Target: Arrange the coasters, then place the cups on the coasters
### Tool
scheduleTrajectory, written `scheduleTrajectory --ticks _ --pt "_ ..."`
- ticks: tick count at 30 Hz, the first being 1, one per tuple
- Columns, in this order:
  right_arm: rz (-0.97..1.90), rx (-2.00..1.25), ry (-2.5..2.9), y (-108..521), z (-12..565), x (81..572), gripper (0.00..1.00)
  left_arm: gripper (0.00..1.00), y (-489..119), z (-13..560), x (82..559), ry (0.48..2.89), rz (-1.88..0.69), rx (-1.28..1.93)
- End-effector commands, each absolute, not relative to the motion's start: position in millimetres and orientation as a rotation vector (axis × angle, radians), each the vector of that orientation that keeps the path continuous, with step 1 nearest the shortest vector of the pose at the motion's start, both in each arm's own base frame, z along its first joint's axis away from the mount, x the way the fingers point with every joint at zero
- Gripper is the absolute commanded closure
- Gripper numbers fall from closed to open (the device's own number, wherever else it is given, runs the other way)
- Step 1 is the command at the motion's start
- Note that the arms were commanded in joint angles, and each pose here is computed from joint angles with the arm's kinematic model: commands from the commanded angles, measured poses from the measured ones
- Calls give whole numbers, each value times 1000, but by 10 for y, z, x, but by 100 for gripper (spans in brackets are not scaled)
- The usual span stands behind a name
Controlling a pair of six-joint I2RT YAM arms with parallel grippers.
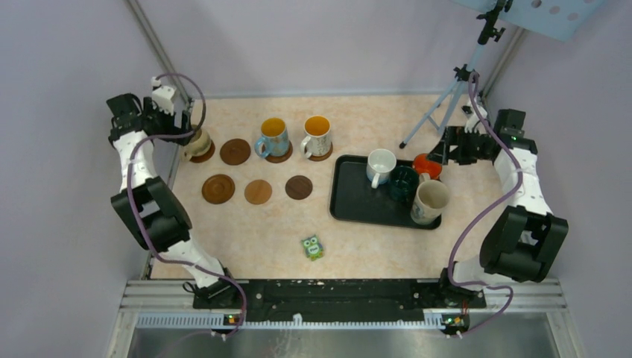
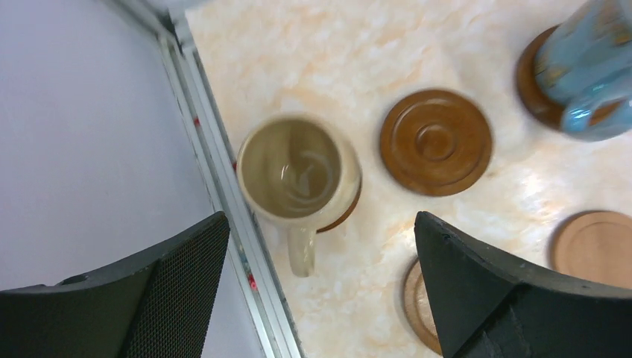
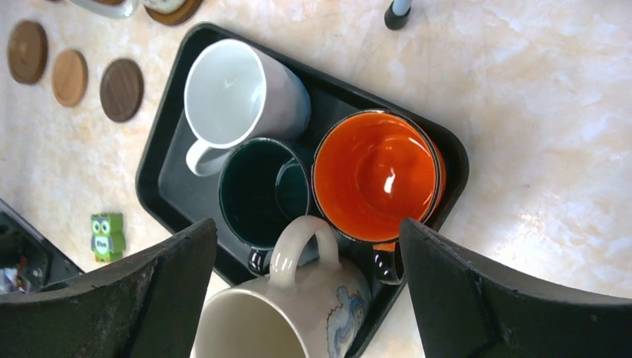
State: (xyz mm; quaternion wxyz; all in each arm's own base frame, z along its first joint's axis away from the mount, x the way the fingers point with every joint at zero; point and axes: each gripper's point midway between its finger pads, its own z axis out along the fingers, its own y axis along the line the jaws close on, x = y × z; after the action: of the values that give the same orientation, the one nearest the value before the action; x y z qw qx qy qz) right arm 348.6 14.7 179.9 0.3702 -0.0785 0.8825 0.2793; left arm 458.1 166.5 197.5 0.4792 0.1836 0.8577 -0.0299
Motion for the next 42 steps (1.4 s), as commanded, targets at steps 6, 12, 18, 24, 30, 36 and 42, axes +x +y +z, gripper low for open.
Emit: scheduleTrajectory --ticks 6,12,18,24,30,36,42 --pt "562 -392 2419 234 1677 3457 9 1 466 2727 4273 1912 -202 644" --pt "560 -496 2497 415 1494 3375 9 1 -121 2783 4024 1867 -302 711" --pt "624 -581 2505 641 1472 3304 9 1 -410 2824 3876 1849 -396 727" --pt "679 -672 2517 818 1420 3224 9 1 -574 2753 3817 1854 -463 738" --pt "764 -772 2496 1048 1450 3111 9 2 -778 2659 3756 1861 -551 742" --pt "885 -805 2434 1197 1605 3030 9 5 -1400 2420 3622 1884 -673 820" --pt "934 -851 2424 1252 1643 2919 9 10 -2172 2198 3469 1902 -762 918"
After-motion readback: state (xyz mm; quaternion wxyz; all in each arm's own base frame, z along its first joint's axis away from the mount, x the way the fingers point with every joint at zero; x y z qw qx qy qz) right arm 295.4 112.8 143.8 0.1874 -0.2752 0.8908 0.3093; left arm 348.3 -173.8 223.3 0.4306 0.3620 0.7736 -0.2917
